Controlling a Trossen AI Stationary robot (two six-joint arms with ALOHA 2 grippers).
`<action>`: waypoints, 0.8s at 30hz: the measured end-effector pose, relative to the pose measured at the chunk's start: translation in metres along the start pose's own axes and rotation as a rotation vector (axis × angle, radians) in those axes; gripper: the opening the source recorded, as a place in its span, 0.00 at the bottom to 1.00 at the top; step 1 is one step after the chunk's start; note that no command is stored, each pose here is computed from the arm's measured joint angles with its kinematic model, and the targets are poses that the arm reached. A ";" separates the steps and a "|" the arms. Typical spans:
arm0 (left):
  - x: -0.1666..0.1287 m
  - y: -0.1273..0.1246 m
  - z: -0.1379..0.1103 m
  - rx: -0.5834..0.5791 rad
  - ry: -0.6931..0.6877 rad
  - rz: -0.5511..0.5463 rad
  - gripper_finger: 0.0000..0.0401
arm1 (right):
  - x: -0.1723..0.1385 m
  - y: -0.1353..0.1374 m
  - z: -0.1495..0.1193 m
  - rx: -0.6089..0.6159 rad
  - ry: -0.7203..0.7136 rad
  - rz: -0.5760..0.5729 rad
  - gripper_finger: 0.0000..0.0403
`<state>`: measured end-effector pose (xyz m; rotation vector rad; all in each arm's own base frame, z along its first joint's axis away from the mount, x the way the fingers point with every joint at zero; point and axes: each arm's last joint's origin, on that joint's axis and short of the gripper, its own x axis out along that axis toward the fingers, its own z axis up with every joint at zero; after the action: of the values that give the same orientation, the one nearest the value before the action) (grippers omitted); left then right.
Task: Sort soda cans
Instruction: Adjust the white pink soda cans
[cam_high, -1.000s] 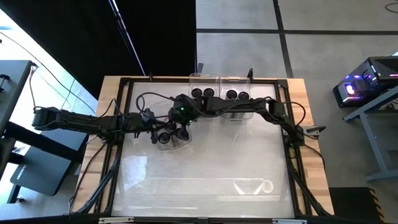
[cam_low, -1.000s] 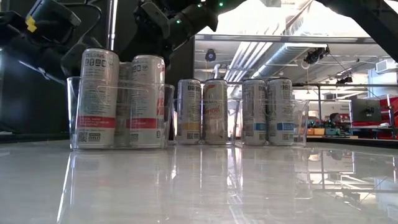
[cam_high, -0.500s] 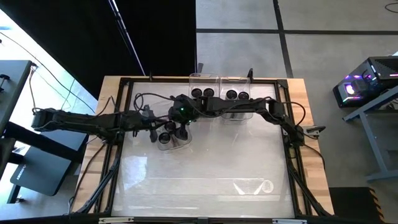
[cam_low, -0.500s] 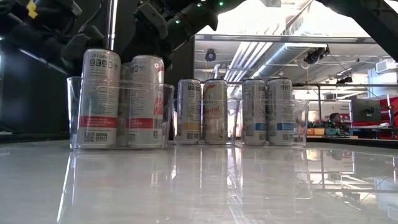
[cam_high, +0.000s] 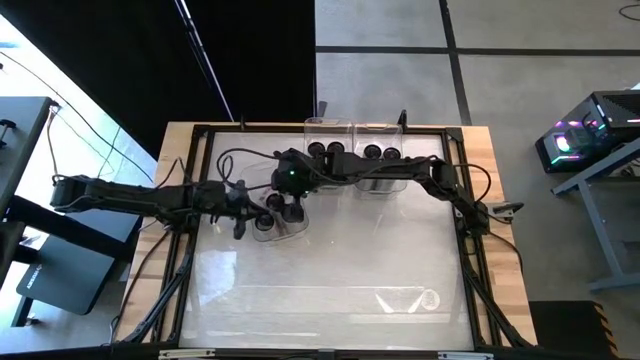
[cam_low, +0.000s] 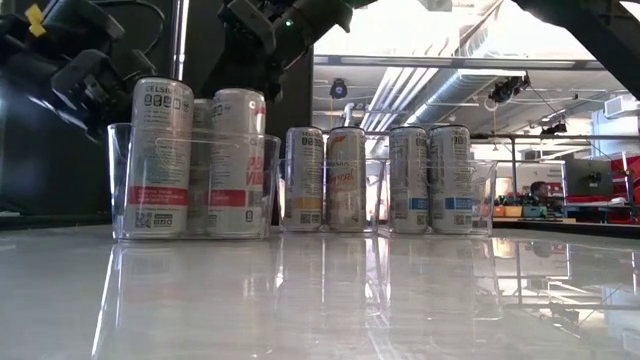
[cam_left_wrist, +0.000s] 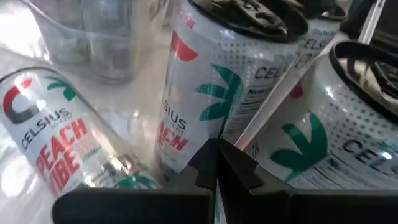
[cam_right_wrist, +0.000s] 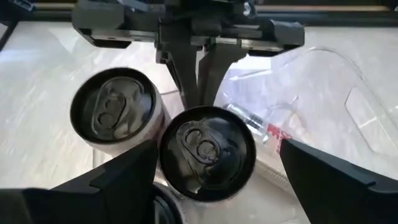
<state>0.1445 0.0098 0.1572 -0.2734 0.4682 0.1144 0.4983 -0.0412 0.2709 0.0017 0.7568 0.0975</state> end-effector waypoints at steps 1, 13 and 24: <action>0.001 0.000 -0.001 0.000 -0.017 -0.003 0.00 | 0.000 0.000 0.000 0.000 -0.001 0.000 0.83; 0.007 0.006 -0.011 0.021 -0.128 0.073 0.00 | 0.000 0.000 -0.002 0.041 0.019 0.015 0.83; 0.008 0.008 -0.002 0.058 -0.198 0.156 0.00 | -0.001 -0.001 -0.002 0.046 0.017 0.011 0.83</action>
<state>0.1494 0.0169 0.1499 -0.1666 0.2953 0.2773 0.4966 -0.0426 0.2703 0.0487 0.7761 0.0911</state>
